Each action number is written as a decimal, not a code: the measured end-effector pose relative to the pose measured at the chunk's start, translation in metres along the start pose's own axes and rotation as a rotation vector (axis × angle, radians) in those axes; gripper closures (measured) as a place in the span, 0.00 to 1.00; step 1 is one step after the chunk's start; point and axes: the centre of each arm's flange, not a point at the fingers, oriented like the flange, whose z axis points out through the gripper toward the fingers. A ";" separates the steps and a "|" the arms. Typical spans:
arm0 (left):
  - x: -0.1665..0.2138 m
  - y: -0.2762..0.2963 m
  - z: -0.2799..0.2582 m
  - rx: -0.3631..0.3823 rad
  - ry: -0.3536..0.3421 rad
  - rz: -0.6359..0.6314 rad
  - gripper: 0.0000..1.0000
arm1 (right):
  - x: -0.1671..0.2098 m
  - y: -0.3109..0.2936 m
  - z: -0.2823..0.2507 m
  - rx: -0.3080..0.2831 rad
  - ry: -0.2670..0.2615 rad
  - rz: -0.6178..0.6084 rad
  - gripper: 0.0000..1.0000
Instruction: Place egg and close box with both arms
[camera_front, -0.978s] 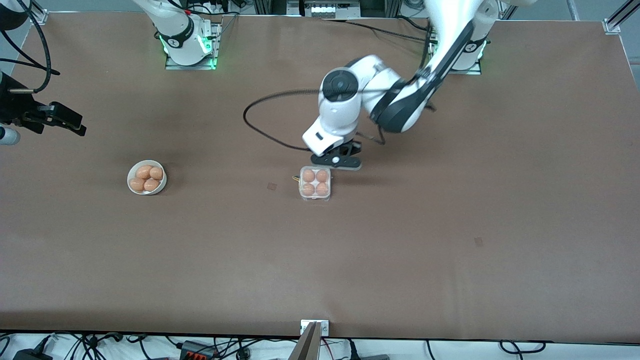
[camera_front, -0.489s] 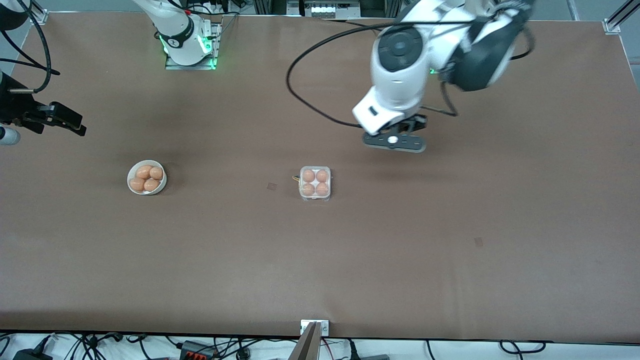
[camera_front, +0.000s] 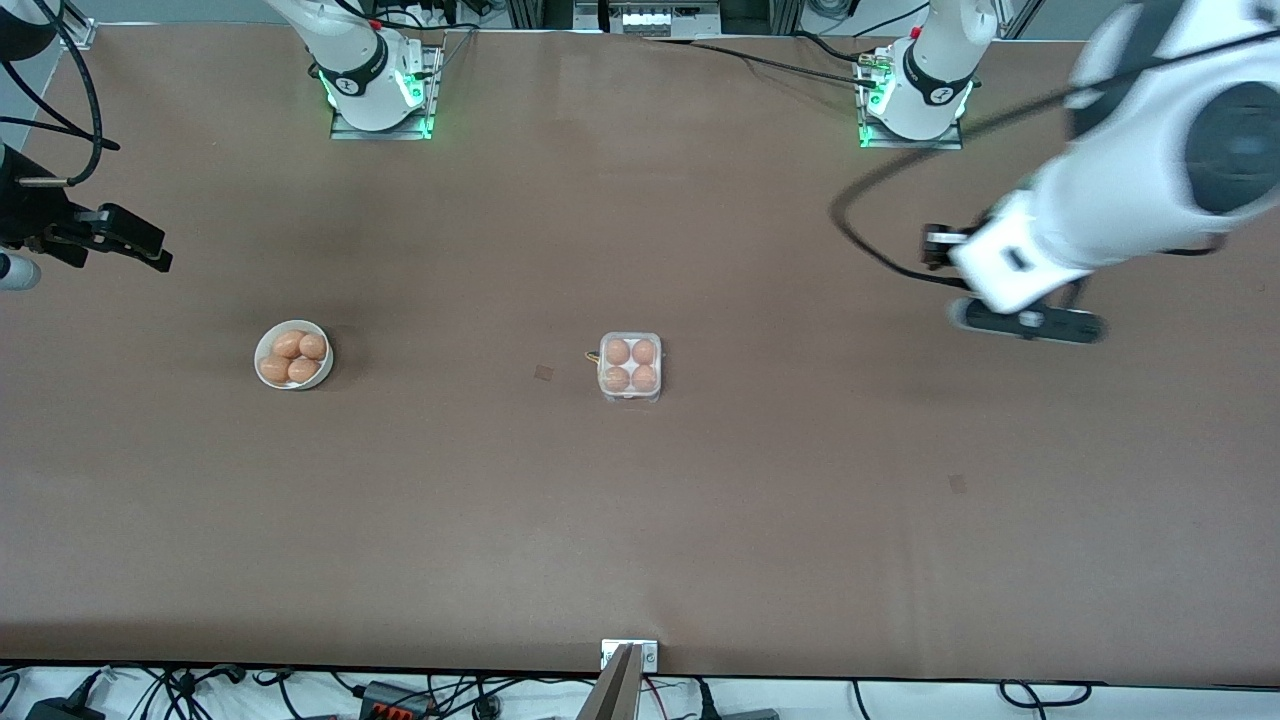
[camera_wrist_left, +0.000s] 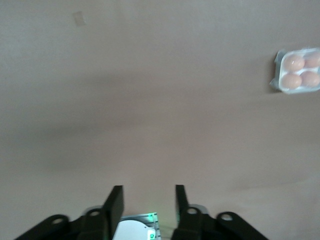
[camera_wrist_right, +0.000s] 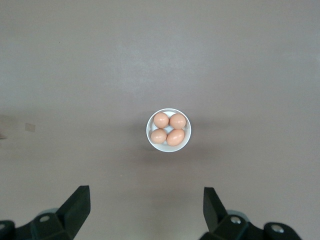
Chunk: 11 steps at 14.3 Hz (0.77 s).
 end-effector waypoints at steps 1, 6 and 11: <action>-0.004 -0.019 -0.010 -0.006 0.019 -0.035 0.34 | 0.000 0.000 0.000 0.000 0.000 0.000 0.00; -0.043 -0.078 -0.032 0.008 0.219 -0.116 0.00 | 0.000 0.000 0.000 0.000 0.001 -0.001 0.00; -0.057 -0.105 -0.005 0.032 0.263 0.003 0.00 | 0.000 0.000 -0.001 0.000 0.003 -0.016 0.00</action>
